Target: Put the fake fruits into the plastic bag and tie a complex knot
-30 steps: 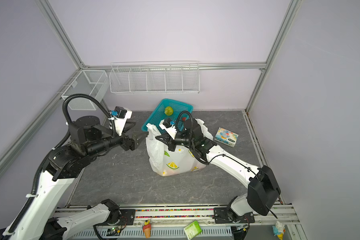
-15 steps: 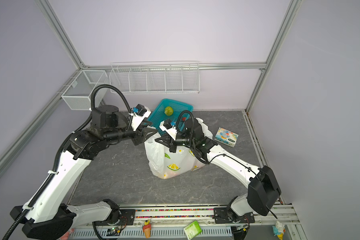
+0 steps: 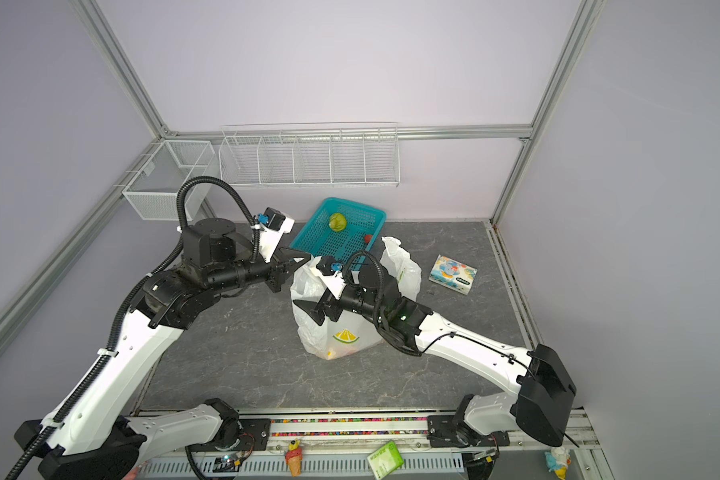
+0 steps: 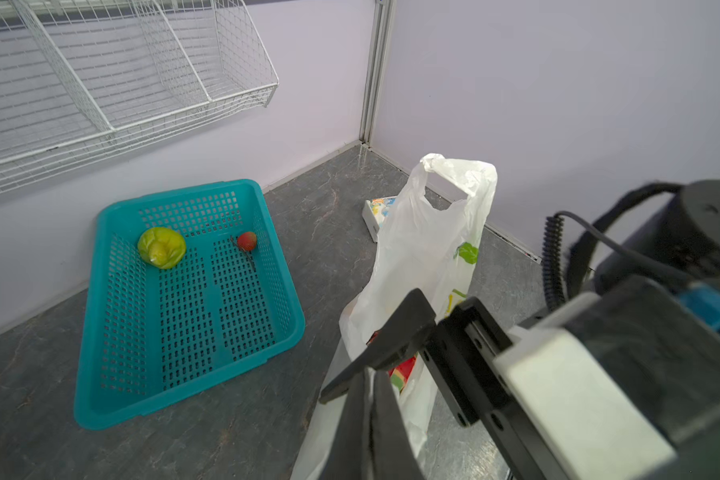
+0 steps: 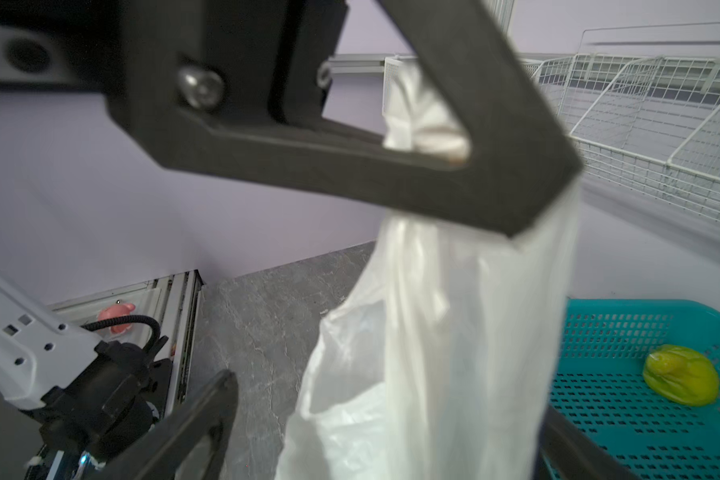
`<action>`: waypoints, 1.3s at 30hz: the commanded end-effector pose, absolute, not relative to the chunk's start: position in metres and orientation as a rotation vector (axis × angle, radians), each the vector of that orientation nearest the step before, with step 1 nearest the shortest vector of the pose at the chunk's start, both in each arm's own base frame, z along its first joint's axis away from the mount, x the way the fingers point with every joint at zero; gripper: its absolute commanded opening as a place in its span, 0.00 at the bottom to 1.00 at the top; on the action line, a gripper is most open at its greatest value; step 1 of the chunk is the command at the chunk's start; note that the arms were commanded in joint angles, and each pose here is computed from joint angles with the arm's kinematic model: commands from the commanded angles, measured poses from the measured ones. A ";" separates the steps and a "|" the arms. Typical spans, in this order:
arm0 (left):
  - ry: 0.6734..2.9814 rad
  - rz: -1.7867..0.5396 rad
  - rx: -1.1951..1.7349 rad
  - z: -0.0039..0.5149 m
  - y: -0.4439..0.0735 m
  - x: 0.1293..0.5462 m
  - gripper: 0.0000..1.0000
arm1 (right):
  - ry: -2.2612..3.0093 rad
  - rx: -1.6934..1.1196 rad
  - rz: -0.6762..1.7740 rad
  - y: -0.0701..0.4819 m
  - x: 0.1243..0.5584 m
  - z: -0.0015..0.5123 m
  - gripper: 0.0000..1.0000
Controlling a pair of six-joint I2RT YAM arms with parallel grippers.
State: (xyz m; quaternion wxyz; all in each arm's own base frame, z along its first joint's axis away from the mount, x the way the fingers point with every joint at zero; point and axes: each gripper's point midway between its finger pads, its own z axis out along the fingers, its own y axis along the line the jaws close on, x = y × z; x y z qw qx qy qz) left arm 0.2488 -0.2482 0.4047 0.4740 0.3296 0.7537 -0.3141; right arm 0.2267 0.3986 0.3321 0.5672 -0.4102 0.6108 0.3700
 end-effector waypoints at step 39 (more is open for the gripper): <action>1.924 -0.981 0.443 0.423 -0.243 0.263 0.00 | 1.510 -0.878 0.658 0.396 0.260 0.296 0.98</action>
